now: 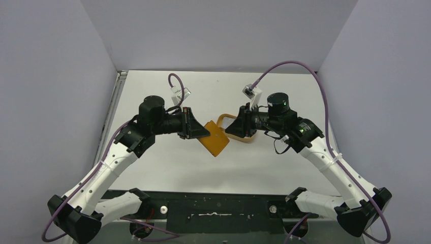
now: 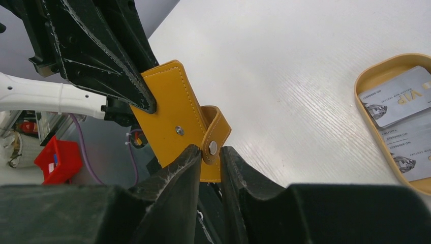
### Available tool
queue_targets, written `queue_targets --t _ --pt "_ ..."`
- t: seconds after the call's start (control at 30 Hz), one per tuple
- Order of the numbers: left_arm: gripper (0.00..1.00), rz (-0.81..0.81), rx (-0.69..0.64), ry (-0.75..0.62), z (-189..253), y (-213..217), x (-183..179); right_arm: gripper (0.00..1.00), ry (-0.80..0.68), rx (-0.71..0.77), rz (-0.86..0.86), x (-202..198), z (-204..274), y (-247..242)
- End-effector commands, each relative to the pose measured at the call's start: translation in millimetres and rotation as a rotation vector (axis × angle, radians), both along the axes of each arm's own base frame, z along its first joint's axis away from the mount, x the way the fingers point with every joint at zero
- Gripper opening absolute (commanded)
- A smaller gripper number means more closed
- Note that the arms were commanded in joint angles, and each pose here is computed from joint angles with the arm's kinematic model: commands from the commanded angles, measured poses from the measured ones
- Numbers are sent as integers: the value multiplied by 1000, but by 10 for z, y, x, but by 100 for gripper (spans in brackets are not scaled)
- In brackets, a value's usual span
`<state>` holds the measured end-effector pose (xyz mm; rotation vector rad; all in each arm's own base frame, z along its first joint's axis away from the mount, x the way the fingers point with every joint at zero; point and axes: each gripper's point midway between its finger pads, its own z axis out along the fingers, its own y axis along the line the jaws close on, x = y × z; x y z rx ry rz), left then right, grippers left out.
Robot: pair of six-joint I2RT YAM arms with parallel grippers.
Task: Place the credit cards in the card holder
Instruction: Close the card holder at the center of the board.
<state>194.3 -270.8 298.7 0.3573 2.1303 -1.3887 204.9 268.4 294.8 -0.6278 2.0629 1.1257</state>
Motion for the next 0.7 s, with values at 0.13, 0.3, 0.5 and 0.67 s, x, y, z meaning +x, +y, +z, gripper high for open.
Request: queue_targets --t 0.13,0.3,0.5,0.67 --pt "0 -30 -70 -89 313 -36 -29 29 -21 36 21 9 109 65" --pt "0 -30 -73 -89 322 -34 -36 29 -13 32 26 -1 88 76" --pt "0 -28 -71 -87 304 -28 -40 8 -22 38 21 -2 116 66" --pt "0 -27 -66 -80 271 -29 -34 0 -21 63 35 -33 198 82"
